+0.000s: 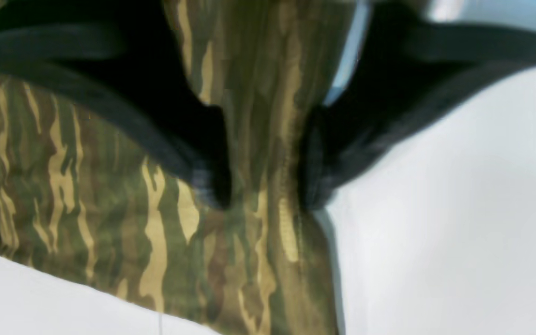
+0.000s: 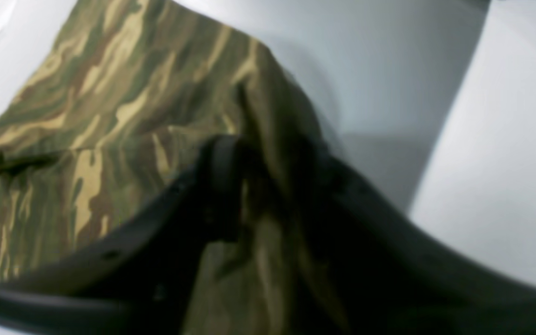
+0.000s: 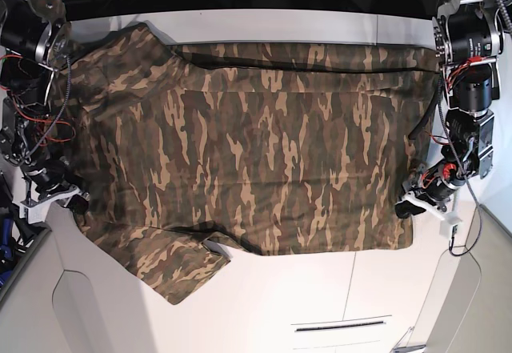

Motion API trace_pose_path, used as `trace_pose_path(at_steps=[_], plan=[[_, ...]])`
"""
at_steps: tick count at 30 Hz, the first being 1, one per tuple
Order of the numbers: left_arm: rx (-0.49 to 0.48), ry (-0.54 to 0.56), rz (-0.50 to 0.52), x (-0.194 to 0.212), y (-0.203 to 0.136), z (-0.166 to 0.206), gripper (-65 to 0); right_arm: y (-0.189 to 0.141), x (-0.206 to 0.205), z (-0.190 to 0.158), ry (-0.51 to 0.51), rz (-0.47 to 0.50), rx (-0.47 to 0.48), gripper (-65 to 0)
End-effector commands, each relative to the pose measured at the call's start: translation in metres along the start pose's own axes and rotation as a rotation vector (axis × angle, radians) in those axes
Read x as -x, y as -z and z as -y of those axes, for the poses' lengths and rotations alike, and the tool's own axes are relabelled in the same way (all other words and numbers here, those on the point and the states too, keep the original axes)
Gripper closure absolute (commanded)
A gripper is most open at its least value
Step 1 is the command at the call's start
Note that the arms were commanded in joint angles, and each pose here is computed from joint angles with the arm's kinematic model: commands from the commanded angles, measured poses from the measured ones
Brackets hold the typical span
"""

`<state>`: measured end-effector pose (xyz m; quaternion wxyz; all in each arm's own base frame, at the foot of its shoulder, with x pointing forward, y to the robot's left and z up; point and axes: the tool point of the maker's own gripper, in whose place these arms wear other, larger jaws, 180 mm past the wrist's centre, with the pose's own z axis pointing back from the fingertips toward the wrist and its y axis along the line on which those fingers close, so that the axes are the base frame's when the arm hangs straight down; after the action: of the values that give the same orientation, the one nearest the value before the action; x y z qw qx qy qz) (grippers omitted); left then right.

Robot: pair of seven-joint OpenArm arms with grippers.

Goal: Fold the T-shirt properly
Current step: 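Move both grippers to the hem corners and grasp them, then fold the hem over toward the shoulder edge with both grippers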

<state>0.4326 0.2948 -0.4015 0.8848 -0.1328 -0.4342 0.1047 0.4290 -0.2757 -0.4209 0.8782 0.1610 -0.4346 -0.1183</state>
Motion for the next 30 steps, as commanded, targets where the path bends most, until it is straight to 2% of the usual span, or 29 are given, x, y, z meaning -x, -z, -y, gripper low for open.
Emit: trace_pose_path(at_steps=[1,3,4,7,12,16,21,27,30], plan=[[0.007,0.009,0.057,-0.026,-0.003,0.001,-13.7,-0.002,-0.013,0.002,-0.019,0.011,0.005,-13.3],[0.007,0.009,0.058,-0.026,-0.003,0.001,-2.5,-0.002,-0.015,0.001,-0.024,0.016,0.004,-2.3],[0.007,0.009,0.058,-0.026,-0.003,0.001,0.0,-0.002,-0.017,0.001,-0.027,0.021,0.003,0.0],[0.020,0.017,0.061,-0.028,-0.003,0.003,0.0,-0.005,-0.025,-0.001,-0.051,0.034,-0.009,0.0],[0.128,0.076,0.066,-0.032,-0.006,0.021,0.0,-0.008,-0.037,-0.005,-0.082,0.046,-0.011,0.0],[0.177,0.089,0.047,-0.028,-0.008,0.029,0.0,-0.011,-0.039,-0.009,-0.084,0.023,-0.023,0.0],[0.197,0.066,0.056,-0.036,-0.013,0.032,0.0,-0.014,-0.041,-0.016,-0.077,-0.011,-0.044,0.0],[0.220,0.069,-0.005,-0.038,-0.021,0.035,0.0,-0.019,-0.041,-0.022,-0.079,-0.063,-0.064,0.0],[0.223,0.080,0.008,-0.045,-0.028,0.032,0.0,-0.024,-0.043,-0.022,-0.066,-0.071,-0.077,0.0]])
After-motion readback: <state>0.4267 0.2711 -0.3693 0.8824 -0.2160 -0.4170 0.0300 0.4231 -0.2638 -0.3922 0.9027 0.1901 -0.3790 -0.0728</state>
